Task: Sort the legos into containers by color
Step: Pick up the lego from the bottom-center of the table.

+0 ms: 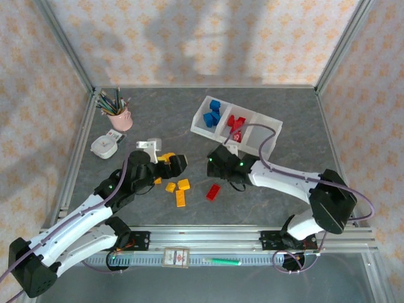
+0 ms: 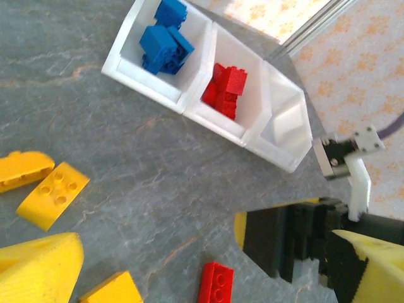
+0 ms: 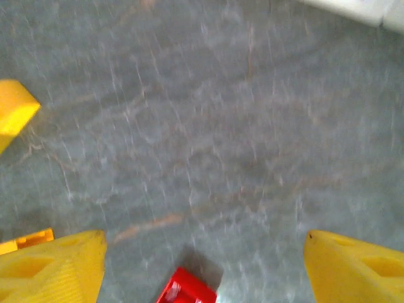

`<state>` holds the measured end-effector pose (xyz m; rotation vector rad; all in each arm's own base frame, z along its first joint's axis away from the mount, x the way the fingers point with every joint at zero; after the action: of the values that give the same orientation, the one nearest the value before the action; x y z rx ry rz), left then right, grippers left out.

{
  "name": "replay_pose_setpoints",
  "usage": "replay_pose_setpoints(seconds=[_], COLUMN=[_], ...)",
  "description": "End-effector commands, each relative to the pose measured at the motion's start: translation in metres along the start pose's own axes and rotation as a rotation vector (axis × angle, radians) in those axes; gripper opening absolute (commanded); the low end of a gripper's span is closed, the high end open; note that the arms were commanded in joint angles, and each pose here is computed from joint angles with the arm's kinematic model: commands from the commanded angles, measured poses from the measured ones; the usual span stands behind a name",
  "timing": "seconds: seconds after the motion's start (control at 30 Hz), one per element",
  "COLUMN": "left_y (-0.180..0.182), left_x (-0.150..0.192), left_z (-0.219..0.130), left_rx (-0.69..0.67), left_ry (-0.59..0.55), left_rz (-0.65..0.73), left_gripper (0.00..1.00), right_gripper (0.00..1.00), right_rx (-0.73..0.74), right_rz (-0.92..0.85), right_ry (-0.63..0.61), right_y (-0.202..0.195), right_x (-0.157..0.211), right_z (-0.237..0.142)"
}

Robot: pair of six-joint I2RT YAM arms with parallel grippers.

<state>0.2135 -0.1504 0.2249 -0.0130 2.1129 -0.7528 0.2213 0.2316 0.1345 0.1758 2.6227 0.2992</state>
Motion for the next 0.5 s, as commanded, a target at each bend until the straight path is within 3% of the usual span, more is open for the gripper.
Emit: replay_pose_setpoints(seconds=[0.0, 0.23, 0.47], left_y=[0.009, 0.019, 0.023], left_x=[0.014, 0.029, 0.037], left_z=[-0.003, -0.004, -0.002], left_rx=[-0.009, -0.03, -0.038], left_ry=[0.03, 0.072, 0.087], left_rz=[-0.039, -0.049, -0.055], left_gripper=[0.99, 0.99, 0.99], right_gripper=[0.83, 0.9, 0.89], right_rx=[0.021, -0.009, -0.01], right_rz=[0.131, 0.211, 0.188], right_ry=[-0.019, 0.036, 0.06], right_y=[-0.005, 0.001, 0.023], right_x=[0.022, 0.067, 0.079], right_z=[-0.008, 0.005, 0.02])
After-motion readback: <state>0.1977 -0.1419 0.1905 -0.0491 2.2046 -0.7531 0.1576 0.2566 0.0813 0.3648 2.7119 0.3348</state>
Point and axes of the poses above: each hand's point on the last joint's axis, 136 mm out from that joint toward the fingers, its own z axis out along the fingers, its own y axis along the line the jaws close on, x = y × z, the point moved 5 cm from there along -z, back along the fingers, and after that the axes turned 5 degrees about z, right-handed, at the moved point
